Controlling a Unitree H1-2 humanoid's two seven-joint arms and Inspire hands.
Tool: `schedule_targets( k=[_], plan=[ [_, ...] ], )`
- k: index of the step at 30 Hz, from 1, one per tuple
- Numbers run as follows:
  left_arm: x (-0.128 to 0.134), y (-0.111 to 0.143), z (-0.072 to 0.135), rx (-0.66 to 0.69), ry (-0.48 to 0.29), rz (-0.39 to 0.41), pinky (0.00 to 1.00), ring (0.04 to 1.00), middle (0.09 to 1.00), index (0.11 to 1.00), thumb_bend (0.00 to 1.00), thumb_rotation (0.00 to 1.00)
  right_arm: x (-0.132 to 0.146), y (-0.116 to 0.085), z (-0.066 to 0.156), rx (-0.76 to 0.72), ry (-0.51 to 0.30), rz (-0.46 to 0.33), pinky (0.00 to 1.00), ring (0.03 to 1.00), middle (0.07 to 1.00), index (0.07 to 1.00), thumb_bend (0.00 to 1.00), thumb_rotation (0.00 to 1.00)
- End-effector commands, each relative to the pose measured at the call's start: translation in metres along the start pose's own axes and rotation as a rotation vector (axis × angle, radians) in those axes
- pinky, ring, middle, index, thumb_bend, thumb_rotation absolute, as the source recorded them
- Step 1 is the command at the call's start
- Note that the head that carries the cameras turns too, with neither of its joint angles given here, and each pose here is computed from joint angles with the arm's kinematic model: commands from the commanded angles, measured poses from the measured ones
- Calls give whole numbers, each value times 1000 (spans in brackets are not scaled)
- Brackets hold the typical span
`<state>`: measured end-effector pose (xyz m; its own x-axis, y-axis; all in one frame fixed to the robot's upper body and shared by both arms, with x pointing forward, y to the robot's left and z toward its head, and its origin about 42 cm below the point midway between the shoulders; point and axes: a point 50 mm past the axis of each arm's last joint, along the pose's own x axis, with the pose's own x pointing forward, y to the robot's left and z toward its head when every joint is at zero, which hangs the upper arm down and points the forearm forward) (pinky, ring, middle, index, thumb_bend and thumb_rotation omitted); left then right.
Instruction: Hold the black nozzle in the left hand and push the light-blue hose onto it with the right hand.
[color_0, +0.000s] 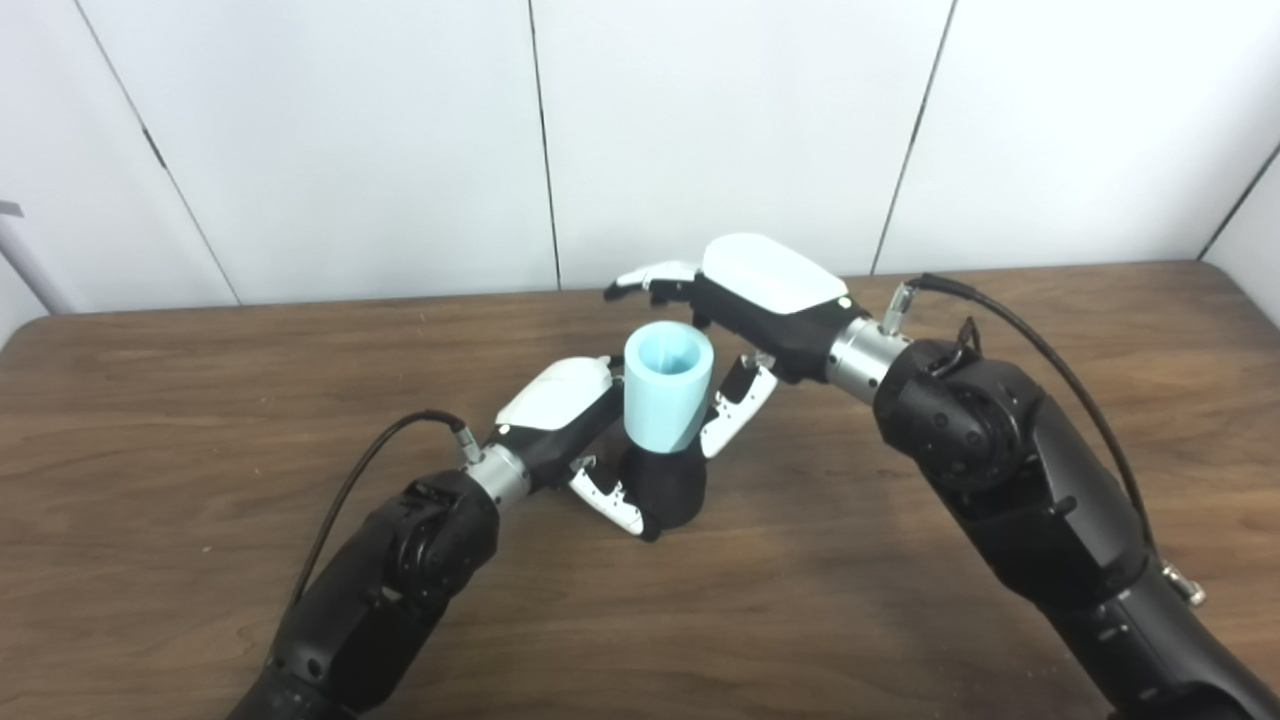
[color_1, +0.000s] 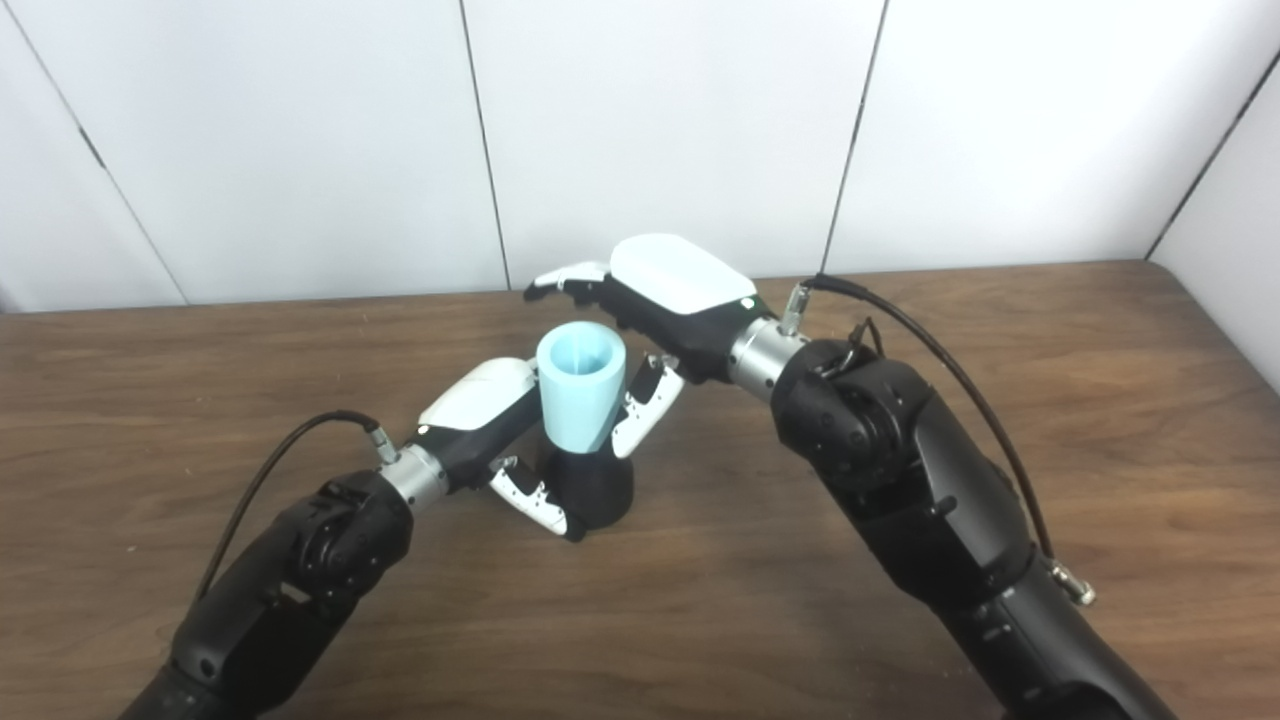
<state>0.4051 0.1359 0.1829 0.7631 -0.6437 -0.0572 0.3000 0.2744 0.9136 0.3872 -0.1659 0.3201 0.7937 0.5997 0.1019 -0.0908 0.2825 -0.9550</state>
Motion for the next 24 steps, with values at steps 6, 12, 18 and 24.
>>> schedule_targets(
  k=[6,12,18,24],
  plan=[
    [0,-9,-5,20,20,-57,1000,622,454,501,525,0,1,-32,10,-60,-35,-117,769,969,1000,986,928,199],
    [1,-8,-5,23,20,-58,1000,621,455,500,526,0,-4,-35,14,-60,-41,-107,788,986,1000,998,927,205],
    [1,-7,-5,24,20,-60,1000,622,458,498,526,0,-13,-37,18,-57,-69,-66,851,1000,1000,1000,938,220],
    [1,-8,-7,19,23,-61,1000,620,458,498,526,0,-28,-29,11,7,-141,75,912,1000,1000,1000,966,294]
  ],
)
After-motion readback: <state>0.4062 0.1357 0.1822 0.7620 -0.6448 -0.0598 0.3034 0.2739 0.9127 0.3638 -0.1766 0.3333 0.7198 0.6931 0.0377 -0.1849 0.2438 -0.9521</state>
